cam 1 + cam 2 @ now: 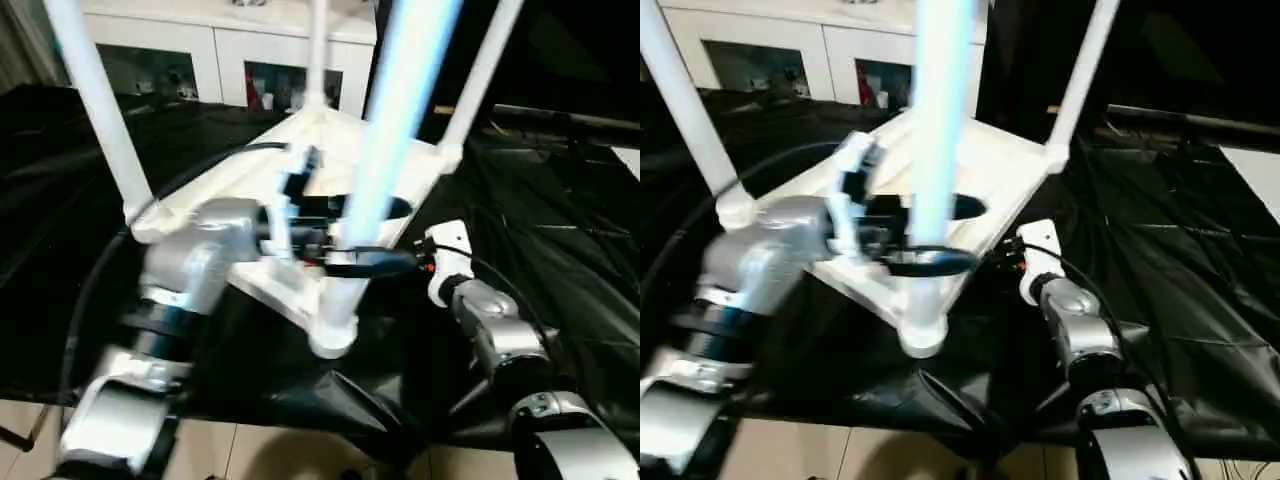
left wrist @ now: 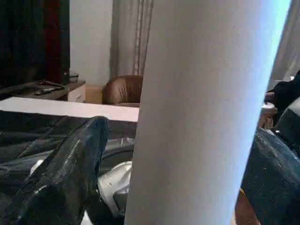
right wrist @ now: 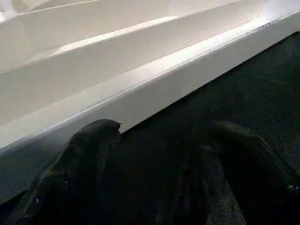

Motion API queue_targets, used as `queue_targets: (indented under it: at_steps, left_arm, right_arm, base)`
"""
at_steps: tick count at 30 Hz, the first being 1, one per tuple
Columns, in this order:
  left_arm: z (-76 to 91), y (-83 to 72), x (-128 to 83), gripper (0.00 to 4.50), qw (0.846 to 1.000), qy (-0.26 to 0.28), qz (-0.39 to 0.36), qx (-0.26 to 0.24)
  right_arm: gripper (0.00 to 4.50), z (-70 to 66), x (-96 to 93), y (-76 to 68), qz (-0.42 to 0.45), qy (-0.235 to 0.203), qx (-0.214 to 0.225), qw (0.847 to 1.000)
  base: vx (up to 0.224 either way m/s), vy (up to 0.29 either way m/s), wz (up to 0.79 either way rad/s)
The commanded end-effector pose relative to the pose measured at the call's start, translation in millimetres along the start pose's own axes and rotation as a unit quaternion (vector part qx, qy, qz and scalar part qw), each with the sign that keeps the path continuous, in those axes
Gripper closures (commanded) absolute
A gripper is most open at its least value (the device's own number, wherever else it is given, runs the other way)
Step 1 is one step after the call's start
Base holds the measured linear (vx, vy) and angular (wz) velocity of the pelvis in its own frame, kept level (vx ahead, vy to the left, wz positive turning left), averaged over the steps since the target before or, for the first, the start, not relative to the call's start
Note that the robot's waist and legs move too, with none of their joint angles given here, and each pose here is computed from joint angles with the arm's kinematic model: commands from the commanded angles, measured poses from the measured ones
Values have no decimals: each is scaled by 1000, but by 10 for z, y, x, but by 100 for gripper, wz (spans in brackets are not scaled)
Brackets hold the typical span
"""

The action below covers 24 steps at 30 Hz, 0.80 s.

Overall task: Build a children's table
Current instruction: Rotate table base

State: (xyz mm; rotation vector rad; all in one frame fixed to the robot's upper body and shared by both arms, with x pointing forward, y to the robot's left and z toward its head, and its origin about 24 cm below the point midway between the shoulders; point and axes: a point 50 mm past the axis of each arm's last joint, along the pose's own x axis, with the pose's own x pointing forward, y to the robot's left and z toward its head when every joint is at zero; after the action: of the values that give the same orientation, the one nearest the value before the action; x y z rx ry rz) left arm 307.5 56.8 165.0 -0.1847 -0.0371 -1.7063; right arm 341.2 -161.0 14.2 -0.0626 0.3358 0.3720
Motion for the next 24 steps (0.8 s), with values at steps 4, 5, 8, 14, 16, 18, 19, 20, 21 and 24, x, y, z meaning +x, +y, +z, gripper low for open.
queue_targets:
  at_steps: [4, 5, 8, 14, 16, 18, 19, 20, 21, 24]
  left_arm:
    - [17, -2, 363, 8, 999, -4, -30, 24]
    - [17, -1, 386, 8, 999, -6, -32, 25]
    - [-7, 44, 471, 8, 999, -4, -23, 37]
    - [-54, 123, 487, 8, 999, 9, 11, 53]
    - [-59, 151, 478, 8, 998, 10, 22, 56]
    - [-62, 178, 473, 8, 997, 12, 34, 61]
    - [-62, 198, 472, 8, 997, 12, 44, 65]
    - [-67, 250, 468, 8, 994, 17, 70, 80]
    - [-69, 280, 466, 8, 992, 20, 85, 89]
    - [-81, 360, 435, 8, 984, 34, 131, 113]
  right_arm:
    - [73, 44, 51, 225, 71, -12, -11, 997]
    - [73, 42, 51, 237, 75, -12, -11, 997]
    - [73, 45, 45, 316, 116, -15, -14, 993]
    - [73, 56, 9, 255, 132, -9, -65, 989]
    - [73, 71, 7, 206, 120, -10, -67, 991]
    - [73, 83, 1, 173, 116, -11, -68, 991]
    - [73, 90, -4, 154, 114, -12, -69, 991]
    - [73, 106, -16, 106, 109, -13, -75, 991]
    - [73, 115, -23, 78, 105, -13, -79, 991]
    - [73, 142, -35, -26, 73, -12, -88, 993]
  base:
    - [0, 0, 0]
    - [0, 0, 0]
    - [0, 0, 0]
    - [0, 0, 0]
    - [0, 0, 0]
    - [0, 0, 0]
    - [0, 0, 0]
    - [0, 0, 0]
    - [0, 0, 0]
    - [0, 0, 0]
